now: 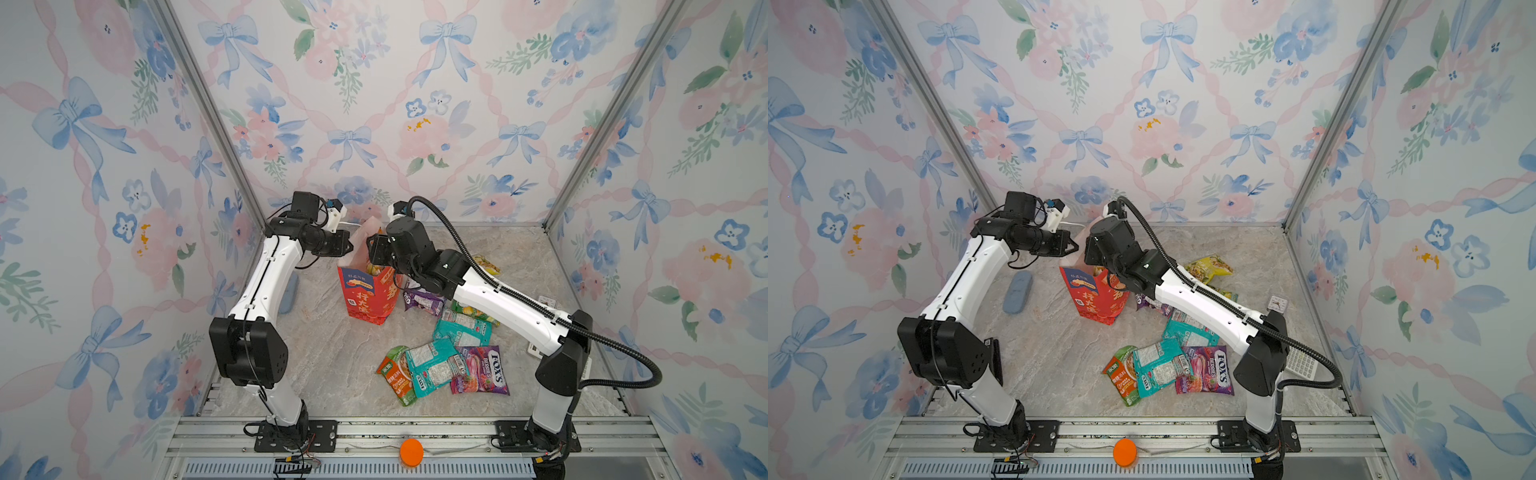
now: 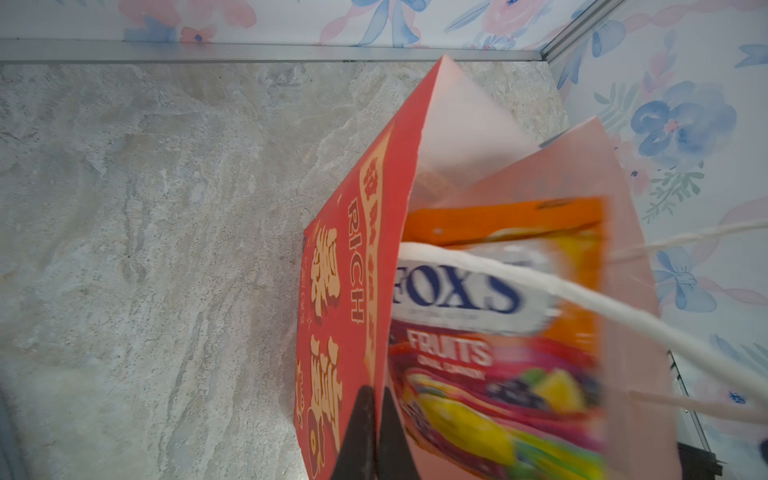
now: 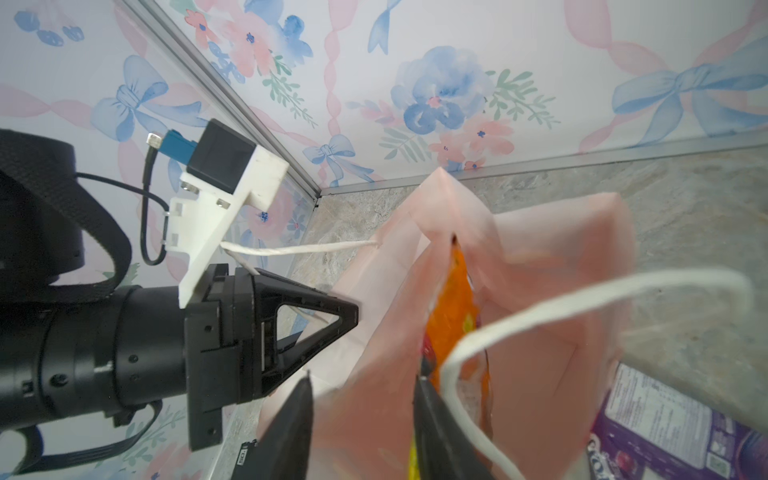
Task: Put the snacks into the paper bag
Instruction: 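Lower the orange packet into the bag and open the right gripper, then move the right gripper back to the teal and purple candy packets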
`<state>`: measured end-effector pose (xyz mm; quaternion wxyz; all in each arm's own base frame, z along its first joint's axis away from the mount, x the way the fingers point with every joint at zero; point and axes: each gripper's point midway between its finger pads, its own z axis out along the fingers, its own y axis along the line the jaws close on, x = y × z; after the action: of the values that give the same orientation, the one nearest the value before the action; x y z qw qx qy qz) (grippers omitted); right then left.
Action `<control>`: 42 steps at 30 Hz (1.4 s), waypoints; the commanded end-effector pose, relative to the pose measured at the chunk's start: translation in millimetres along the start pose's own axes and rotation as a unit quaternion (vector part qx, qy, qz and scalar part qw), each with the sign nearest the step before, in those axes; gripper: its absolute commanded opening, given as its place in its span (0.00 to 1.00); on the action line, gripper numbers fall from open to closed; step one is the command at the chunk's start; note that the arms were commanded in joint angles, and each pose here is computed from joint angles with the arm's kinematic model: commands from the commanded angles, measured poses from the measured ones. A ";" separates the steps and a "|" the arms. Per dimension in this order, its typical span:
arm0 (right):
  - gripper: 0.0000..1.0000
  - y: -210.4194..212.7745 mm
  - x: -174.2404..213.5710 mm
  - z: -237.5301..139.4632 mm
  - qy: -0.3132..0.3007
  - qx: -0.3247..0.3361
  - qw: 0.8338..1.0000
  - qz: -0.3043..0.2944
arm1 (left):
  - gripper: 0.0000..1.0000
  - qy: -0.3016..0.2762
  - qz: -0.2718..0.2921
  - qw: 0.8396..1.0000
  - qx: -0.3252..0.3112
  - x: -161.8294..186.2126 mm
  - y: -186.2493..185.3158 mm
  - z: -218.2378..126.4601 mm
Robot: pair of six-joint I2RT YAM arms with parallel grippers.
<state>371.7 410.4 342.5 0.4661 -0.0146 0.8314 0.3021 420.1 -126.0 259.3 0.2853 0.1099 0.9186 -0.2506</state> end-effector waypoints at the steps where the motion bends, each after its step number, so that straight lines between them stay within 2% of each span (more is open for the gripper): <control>1: 0.67 0.0 -23.4 -20.8 -0.033 -0.008 0.999 -0.001 | 0.00 -0.006 -0.003 1.000 0.009 2.0 -4.2 -7.7; 4: 0.84 -2.4 -30.4 -32.0 -0.042 -0.007 0.999 -0.010 | 0.00 -0.005 -0.004 1.000 0.010 2.2 -3.8 -6.6; 7: 0.92 -3.6 -34.7 -43.9 -0.046 -0.011 0.998 -0.030 | 0.00 -0.004 -0.005 1.000 0.010 2.5 -3.0 -6.1; 13: 0.99 -29.2 -32.1 -75.7 -0.046 0.021 0.997 -0.054 | 0.00 -0.003 -0.005 1.000 0.011 3.4 -1.7 -4.1; 17: 0.96 -66.8 -12.7 -98.5 -0.034 0.066 0.995 -0.063 | 0.00 -0.004 -0.004 1.000 0.025 1.2 -6.5 -4.0; 20: 0.96 -96.9 7.5 -114.0 -0.016 0.099 0.994 -0.053 | 0.00 -0.007 -0.004 1.000 0.029 -0.8 -7.3 -5.3; 23: 0.96 -128.7 32.5 -130.3 0.003 0.135 0.991 -0.017 | 0.00 -0.006 -0.006 1.000 0.020 0.5 -3.1 -4.8; 29: 0.98 -178.0 104.3 -148.7 0.068 0.193 0.978 0.044 | 0.00 -0.007 -0.007 1.000 0.012 1.1 0.4 -4.8; 36: 1.00 -194.0 192.5 -166.9 0.171 0.212 0.958 0.091 | 0.00 -0.002 -0.011 1.000 0.008 3.7 3.4 -2.0; 42: 0.99 -192.0 245.0 -184.5 0.223 0.216 0.944 0.114 | 0.00 -0.003 -0.010 1.000 0.006 3.3 3.3 -3.1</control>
<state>172.5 226.2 140.5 0.2600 0.0826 0.9496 0.1541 420.8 -126.3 259.3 0.2864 0.1102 0.9146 -0.2632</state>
